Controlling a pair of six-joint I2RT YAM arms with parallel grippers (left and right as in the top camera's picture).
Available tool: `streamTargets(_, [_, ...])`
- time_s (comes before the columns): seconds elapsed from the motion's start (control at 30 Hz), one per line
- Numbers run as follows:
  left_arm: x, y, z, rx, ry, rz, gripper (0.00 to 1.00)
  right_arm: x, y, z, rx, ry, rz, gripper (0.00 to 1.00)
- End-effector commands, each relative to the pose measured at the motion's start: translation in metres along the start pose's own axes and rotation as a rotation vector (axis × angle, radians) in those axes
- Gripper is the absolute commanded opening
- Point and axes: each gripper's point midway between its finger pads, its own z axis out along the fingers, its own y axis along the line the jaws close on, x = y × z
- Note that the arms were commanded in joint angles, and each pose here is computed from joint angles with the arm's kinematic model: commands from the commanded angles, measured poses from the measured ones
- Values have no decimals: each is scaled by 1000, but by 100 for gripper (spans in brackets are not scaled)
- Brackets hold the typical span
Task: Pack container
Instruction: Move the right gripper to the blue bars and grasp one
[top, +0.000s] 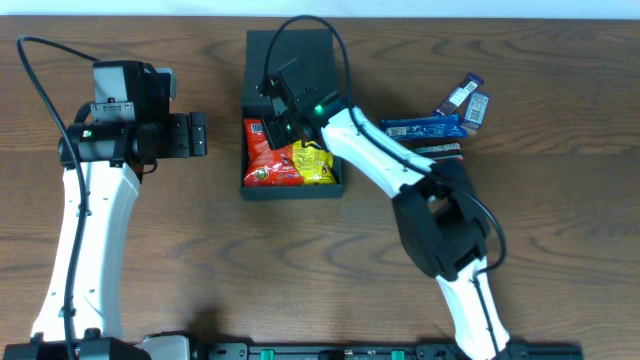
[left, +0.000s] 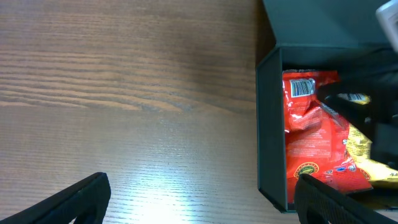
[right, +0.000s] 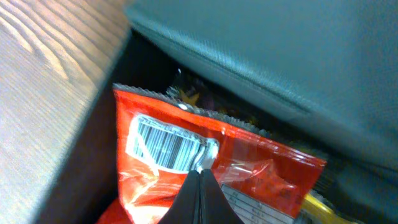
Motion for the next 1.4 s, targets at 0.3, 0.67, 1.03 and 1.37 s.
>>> streamTargets(0.3, [-9, 2, -8, -6, -31, -6, 96, -73, -154, -187, 446, -332, 441, 17])
streamTargets(0.67, [-10, 0, -8, 3, -37, -8, 95, -11, -251, -184, 495, -223, 850, 99])
streamTargets(1.03, [-10, 0, -8, 3, -37, -16, 95, 47, -269, -145, 582, -123, 1225, 96])
streamTargets(1.37, [-10, 0, -8, 3, -37, -18, 95, 75, -268, -120, 603, -57, 1449, 89])
